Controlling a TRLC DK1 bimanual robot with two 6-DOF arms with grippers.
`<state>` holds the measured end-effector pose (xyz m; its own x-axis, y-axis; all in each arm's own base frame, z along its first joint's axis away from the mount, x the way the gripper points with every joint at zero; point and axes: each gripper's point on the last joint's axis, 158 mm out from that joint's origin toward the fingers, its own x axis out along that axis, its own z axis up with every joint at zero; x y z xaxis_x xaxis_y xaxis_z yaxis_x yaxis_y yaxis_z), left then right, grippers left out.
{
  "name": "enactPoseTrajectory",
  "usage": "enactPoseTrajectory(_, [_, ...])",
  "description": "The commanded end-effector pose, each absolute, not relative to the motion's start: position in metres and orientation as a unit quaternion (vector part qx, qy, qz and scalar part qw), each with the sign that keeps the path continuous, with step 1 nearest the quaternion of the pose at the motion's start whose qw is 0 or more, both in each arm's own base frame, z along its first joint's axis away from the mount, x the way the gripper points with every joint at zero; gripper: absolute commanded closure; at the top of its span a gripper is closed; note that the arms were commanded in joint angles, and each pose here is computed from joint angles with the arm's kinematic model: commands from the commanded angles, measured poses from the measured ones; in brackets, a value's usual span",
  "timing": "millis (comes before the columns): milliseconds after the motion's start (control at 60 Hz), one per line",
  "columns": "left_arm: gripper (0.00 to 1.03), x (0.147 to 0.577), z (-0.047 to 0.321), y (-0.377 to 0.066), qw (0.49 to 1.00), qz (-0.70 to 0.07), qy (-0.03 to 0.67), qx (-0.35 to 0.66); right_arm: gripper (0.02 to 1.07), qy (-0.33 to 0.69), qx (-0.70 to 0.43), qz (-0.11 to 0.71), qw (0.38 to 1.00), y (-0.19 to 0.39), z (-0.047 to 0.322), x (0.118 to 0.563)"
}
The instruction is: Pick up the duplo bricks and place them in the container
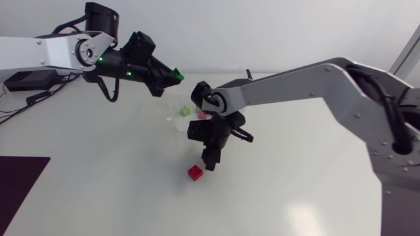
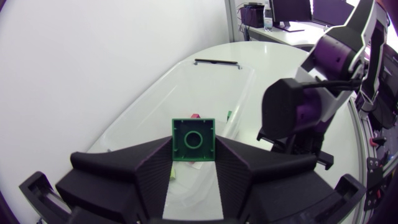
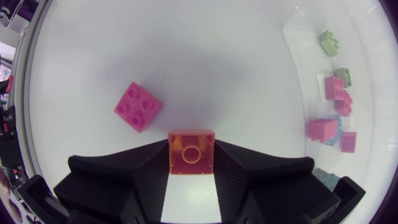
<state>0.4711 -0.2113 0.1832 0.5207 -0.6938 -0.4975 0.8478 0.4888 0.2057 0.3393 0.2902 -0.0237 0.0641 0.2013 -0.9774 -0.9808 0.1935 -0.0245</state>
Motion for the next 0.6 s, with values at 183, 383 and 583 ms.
enactPoseTrajectory(183, [0.13,0.535,0.165,-0.221,0.887,-0.367,0.185,0.208,0.78,0.436,-0.383,0.468,0.667,0.258,0.059,0.337])
enactPoseTrajectory(383, [0.05,0.5,0.183,-0.204,0.899,-0.343,0.159,0.224,0.78,0.379,-0.354,0.433,0.737,0.245,0.132,0.367])
enactPoseTrajectory(583, [0.05,0.457,0.178,-0.183,0.889,-0.348,0.168,0.246,0.78,0.335,-0.31,0.407,0.791,0.254,0.18,0.398])
